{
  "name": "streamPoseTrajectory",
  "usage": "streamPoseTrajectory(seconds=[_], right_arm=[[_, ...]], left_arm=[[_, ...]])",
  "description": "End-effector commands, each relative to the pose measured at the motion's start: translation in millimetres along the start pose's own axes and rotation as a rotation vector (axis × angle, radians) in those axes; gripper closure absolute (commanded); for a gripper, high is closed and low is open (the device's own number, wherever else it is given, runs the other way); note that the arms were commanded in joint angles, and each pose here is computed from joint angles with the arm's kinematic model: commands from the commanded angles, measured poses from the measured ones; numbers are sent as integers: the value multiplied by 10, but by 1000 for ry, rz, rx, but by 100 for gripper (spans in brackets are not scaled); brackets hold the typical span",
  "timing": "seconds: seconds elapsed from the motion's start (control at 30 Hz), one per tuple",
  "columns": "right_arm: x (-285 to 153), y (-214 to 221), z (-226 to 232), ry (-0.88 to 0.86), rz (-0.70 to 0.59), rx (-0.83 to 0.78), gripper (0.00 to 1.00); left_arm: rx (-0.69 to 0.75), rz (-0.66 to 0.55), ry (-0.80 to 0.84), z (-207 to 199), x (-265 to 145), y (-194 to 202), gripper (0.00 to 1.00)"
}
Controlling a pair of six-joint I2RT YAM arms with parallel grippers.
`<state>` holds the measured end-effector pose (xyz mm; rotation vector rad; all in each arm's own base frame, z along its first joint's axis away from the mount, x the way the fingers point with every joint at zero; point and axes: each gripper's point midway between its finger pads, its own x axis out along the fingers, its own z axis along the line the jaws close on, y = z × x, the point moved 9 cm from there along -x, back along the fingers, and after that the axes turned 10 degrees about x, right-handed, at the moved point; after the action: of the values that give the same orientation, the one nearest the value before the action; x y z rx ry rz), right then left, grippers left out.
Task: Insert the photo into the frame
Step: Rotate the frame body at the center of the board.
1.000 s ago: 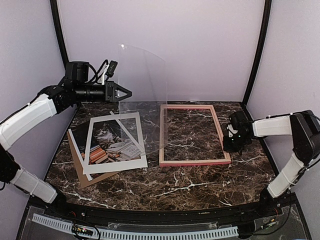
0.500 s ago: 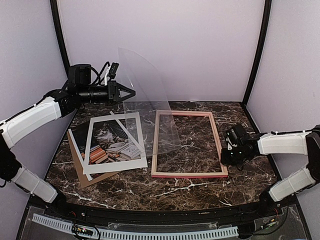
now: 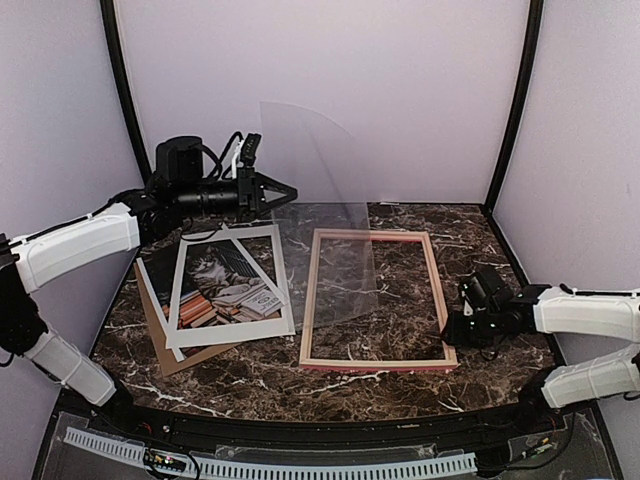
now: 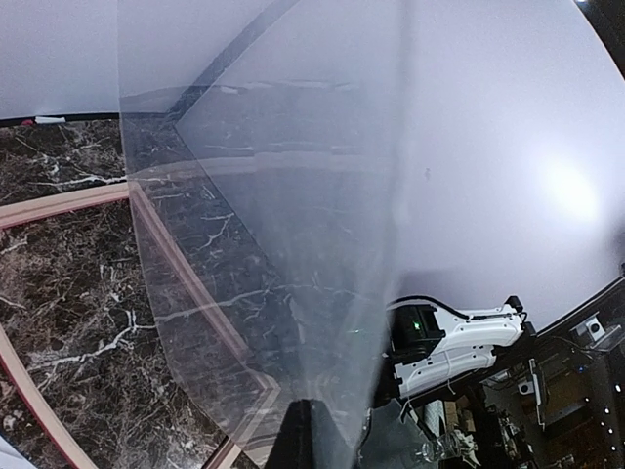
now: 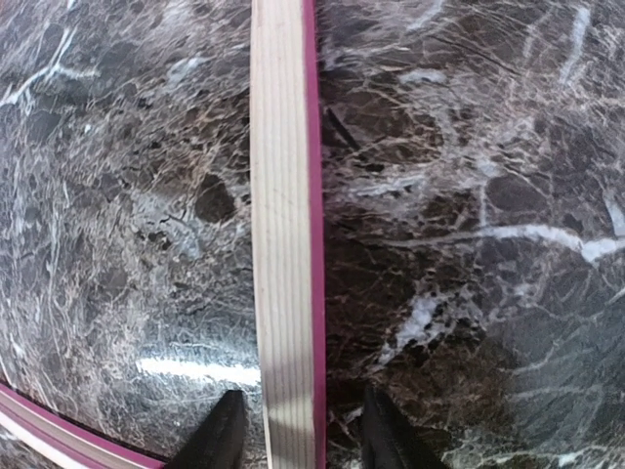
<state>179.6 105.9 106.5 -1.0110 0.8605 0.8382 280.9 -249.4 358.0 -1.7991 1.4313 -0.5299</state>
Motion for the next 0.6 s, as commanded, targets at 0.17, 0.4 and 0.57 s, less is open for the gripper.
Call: streamPoseTrajectory(seconds=[0.17,0.4,0.57], right_arm=[[-245,-378,155,61,-117,1,34],[-399,-920,-117,140,-200,74,32],[-504,-1246,-437,195,-252,170,31]], left_arm=[[-29,-27,122,-53,281,49,100],[-54,7,230,-172,684,93,100],[-96,45,353,-319,1027,127,100]])
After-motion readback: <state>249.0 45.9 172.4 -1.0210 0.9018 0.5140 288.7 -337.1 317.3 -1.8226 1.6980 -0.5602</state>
